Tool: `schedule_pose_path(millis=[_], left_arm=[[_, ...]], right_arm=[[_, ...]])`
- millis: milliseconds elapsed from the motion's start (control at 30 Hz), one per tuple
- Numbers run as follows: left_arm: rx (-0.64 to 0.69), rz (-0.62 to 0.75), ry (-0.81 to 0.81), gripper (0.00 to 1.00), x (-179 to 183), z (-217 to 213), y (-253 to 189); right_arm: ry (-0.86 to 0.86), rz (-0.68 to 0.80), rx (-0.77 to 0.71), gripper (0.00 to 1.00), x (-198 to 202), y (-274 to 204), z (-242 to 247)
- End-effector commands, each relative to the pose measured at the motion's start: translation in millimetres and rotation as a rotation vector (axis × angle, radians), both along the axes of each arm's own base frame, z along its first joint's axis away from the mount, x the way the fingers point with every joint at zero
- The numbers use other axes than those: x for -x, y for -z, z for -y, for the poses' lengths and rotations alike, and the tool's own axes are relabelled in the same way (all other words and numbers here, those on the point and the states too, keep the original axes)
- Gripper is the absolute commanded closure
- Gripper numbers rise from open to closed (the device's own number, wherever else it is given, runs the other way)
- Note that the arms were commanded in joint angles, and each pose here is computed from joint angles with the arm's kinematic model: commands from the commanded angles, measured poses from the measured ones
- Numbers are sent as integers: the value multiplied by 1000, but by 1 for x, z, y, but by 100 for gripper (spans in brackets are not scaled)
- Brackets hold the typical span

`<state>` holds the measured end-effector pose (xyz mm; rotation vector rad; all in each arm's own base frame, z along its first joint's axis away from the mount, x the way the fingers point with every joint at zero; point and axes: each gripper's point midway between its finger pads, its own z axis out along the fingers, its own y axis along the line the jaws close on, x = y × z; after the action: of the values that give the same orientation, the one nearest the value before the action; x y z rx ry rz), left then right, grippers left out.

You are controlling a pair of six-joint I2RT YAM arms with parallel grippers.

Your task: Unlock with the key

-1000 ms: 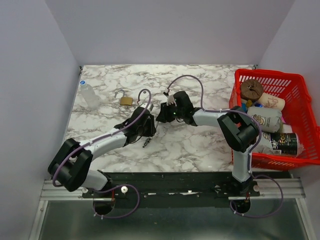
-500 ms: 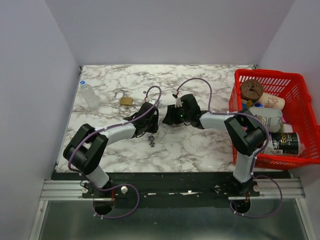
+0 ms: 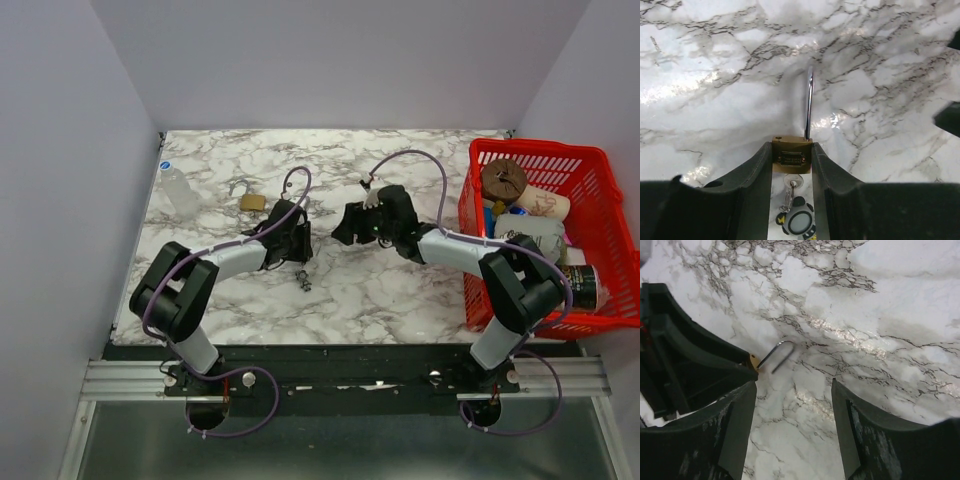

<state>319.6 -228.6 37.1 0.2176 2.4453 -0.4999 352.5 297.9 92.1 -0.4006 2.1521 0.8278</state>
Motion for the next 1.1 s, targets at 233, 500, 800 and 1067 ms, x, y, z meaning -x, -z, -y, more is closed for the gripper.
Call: schedule_pose_path(millis=[233, 500, 800, 1067], left_arm=[[-26, -65, -60, 100, -12, -22, 25], [-294, 63, -190, 100, -46, -69, 11], [-391, 37, -175, 100, -87, -70, 11], [-414, -20, -195, 100, -119, -81, 17]], right_arm=[[30, 49, 1, 30, 5, -14, 13], [24, 48, -8, 30, 10, -16, 13], [25, 67, -20, 30, 18, -27, 19], [30, 111, -26, 29, 28, -43, 28]])
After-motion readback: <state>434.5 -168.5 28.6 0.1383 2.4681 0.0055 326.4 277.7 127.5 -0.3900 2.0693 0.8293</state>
